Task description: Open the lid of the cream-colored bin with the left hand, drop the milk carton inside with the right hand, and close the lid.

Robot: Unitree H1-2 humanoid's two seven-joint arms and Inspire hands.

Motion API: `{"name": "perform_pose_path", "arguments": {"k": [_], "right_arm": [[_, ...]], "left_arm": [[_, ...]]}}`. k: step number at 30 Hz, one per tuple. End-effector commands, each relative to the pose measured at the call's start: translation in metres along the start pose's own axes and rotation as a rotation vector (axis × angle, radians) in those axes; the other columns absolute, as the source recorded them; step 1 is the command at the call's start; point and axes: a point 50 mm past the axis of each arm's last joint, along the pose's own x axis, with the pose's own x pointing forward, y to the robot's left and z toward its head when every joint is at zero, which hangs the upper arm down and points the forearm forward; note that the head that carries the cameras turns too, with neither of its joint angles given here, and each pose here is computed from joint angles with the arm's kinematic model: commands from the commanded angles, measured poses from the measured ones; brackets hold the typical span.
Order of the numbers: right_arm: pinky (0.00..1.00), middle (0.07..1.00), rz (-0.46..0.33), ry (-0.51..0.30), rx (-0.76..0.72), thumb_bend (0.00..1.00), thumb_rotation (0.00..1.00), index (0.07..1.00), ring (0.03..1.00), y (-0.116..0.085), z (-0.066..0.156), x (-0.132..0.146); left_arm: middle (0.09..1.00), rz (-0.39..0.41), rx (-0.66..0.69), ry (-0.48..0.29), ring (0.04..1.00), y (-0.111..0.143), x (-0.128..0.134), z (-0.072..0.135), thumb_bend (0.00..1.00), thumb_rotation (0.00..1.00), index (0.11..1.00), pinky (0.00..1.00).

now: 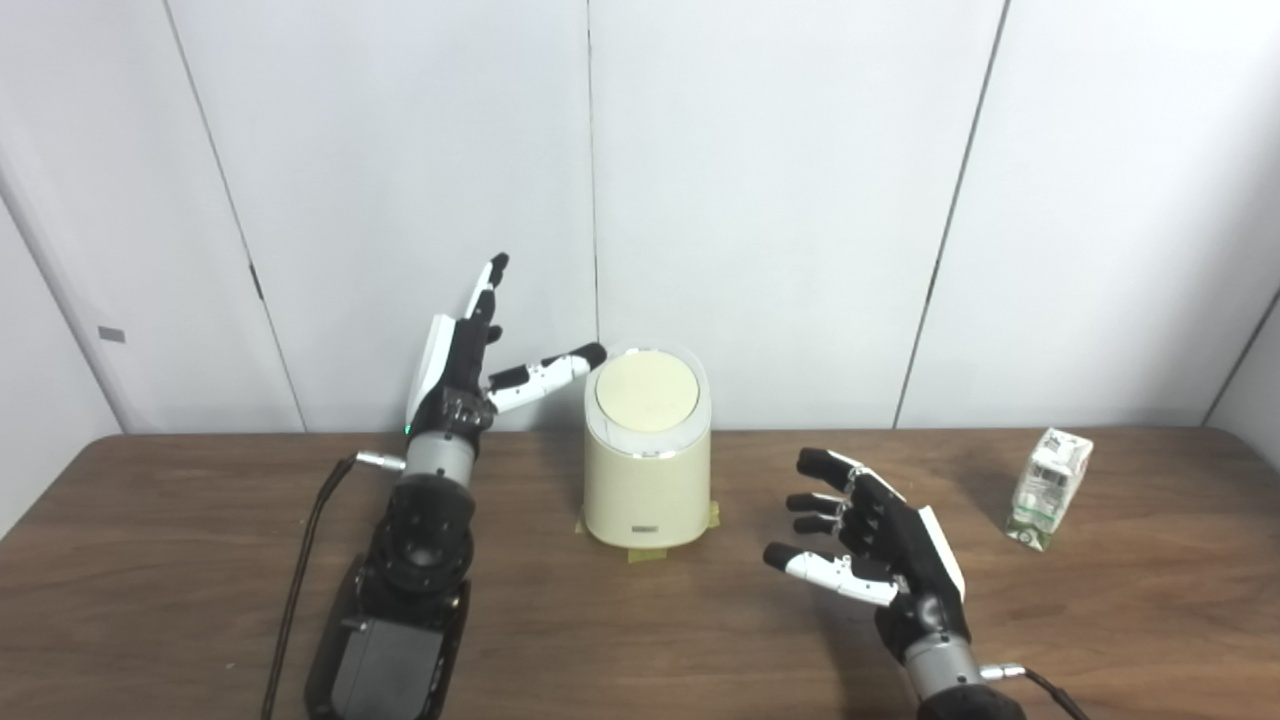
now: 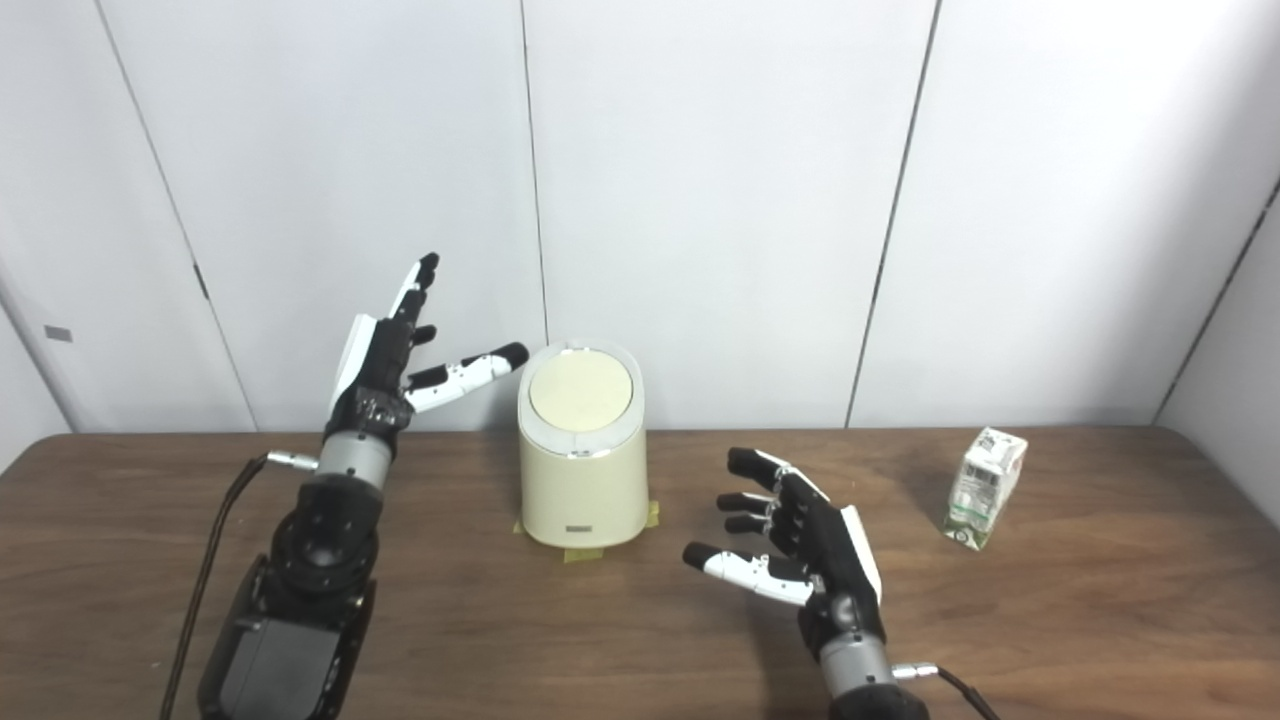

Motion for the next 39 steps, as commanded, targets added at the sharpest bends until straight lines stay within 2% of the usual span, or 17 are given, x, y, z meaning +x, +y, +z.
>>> {"name": "perform_pose_path", "arguments": {"k": [1,7,11,14,17,20,25,32,35,39], "right_arm": [[0.59,0.785,0.003,-0.108,0.013,0.75,0.0,0.728,0.651,0.005,0.024,0.012],[0.59,0.784,-0.01,-0.105,0.017,0.75,0.0,0.721,0.634,0.006,0.025,0.012],[0.56,0.795,-0.014,-0.106,0.027,0.74,0.0,0.723,0.636,0.007,0.026,0.012],[0.54,0.797,-0.016,-0.113,0.031,0.75,0.0,0.72,0.63,0.009,0.028,0.011],[0.58,0.794,-0.019,-0.115,0.029,0.76,0.0,0.722,0.629,0.011,0.029,0.01],[0.56,0.794,-0.021,-0.118,0.021,0.75,0.0,0.723,0.629,0.012,0.031,0.01],[0.55,0.792,-0.019,-0.126,0.016,0.75,0.0,0.725,0.628,0.014,0.033,0.009],[0.57,0.787,-0.021,-0.128,0.009,0.75,0.0,0.725,0.634,0.018,0.034,0.011],[0.58,0.783,-0.026,-0.13,0.006,0.76,0.0,0.723,0.629,0.02,0.035,0.011],[0.55,0.777,-0.03,-0.136,0.008,0.76,0.0,0.721,0.613,0.022,0.036,0.011]], "left_arm": [[1.0,0.052,0.03,-0.096,0.998,0.004,0.021,0.037,0.91,0.37,1.0,0.85],[1.0,0.038,0.072,-0.088,0.961,-0.004,0.029,0.042,0.92,0.36,1.0,0.8],[1.0,0.035,0.105,-0.067,0.975,-0.012,0.035,0.041,0.94,0.33,1.0,0.8],[1.0,0.032,0.156,-0.063,0.973,-0.016,0.037,0.039,0.96,0.32,1.0,0.83],[1.0,0.011,0.198,-0.074,0.995,-0.017,0.038,0.036,0.97,0.31,1.0,0.92],[1.0,-0.003,0.259,-0.077,1.0,-0.02,0.038,0.034,0.99,0.31,1.0,0.98],[1.0,-0.015,0.362,-0.083,1.0,-0.023,0.039,0.031,1.0,0.31,1.0,1.0],[1.0,-0.023,0.412,-0.079,1.0,-0.026,0.036,0.022,1.0,0.3,1.0,1.0],[1.0,-0.033,0.483,-0.085,1.0,-0.028,0.035,0.019,1.0,0.33,1.0,1.0],[1.0,-0.026,0.649,-0.118,1.0,-0.031,0.034,0.019,1.0,0.32,1.0,0.98]]}}
